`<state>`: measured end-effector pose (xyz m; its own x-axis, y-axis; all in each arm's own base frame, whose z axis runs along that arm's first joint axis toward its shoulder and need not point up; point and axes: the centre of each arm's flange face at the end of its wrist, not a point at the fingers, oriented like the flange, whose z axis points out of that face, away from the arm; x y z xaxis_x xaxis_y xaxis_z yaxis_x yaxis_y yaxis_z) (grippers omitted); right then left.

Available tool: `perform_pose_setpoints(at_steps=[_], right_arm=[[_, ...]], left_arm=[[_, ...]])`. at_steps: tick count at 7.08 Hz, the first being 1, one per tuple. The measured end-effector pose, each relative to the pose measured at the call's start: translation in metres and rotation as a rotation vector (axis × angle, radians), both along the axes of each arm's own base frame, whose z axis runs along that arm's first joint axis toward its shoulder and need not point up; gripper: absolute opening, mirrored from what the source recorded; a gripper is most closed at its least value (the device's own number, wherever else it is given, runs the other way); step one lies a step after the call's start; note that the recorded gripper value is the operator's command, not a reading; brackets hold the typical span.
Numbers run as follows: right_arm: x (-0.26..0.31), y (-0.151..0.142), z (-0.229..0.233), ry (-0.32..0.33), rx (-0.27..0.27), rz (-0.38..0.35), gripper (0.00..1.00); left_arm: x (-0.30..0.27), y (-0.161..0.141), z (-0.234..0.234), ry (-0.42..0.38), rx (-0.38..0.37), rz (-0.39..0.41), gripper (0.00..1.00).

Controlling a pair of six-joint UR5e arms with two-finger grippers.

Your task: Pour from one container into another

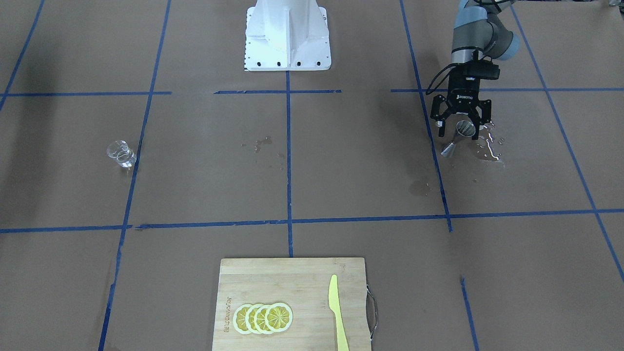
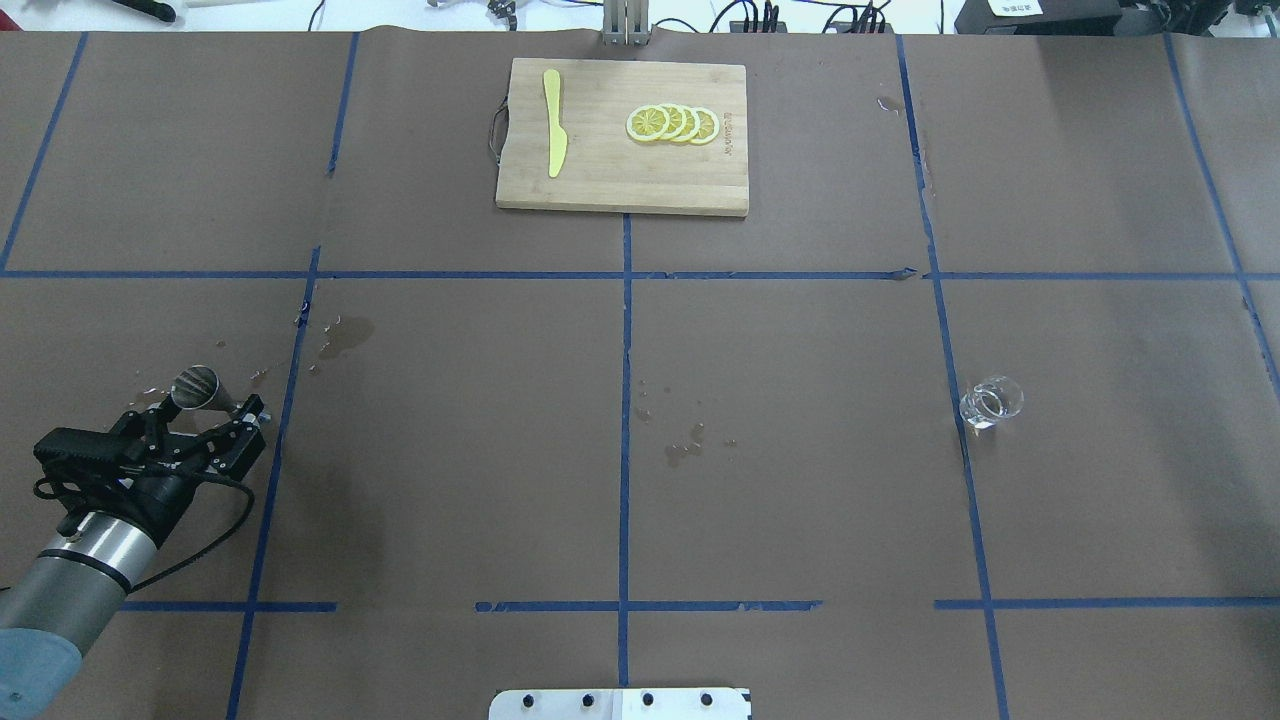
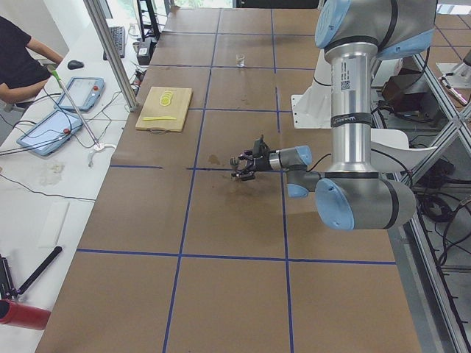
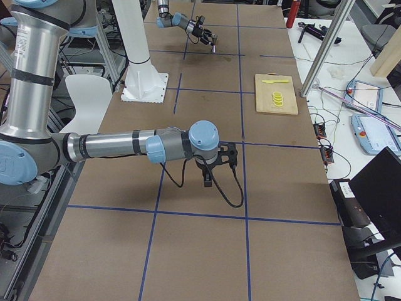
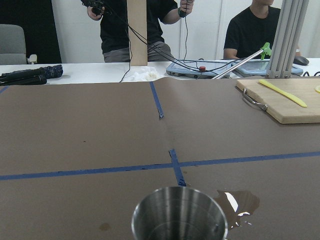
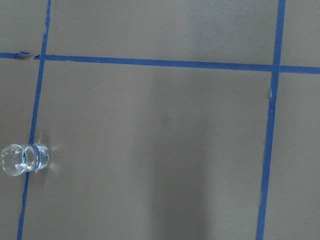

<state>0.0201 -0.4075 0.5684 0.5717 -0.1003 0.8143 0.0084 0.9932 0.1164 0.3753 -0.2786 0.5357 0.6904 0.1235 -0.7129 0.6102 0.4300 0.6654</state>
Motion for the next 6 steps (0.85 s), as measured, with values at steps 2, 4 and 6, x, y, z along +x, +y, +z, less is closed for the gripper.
perform_pose_setpoints(at_steps=[2, 4, 6], right_arm=[[0.0000, 0.0000, 0.0003, 0.000, -0.001, 0.000, 1.00], [0.0000, 0.0000, 0.0002, 0.000, 0.000, 0.000, 1.00], [-0.0001, 0.0001, -0.0001, -0.001, 0.000, 0.000, 1.00]], left_arm=[[0.0016, -0.0003, 0.0043, -0.002, -0.001, 0.000, 0.71], [0.0022, -0.0002, 0.0057, -0.003, -0.002, 0.002, 0.68], [0.0027, 0.0000, 0.0071, -0.005, -0.005, 0.007, 0.68]])
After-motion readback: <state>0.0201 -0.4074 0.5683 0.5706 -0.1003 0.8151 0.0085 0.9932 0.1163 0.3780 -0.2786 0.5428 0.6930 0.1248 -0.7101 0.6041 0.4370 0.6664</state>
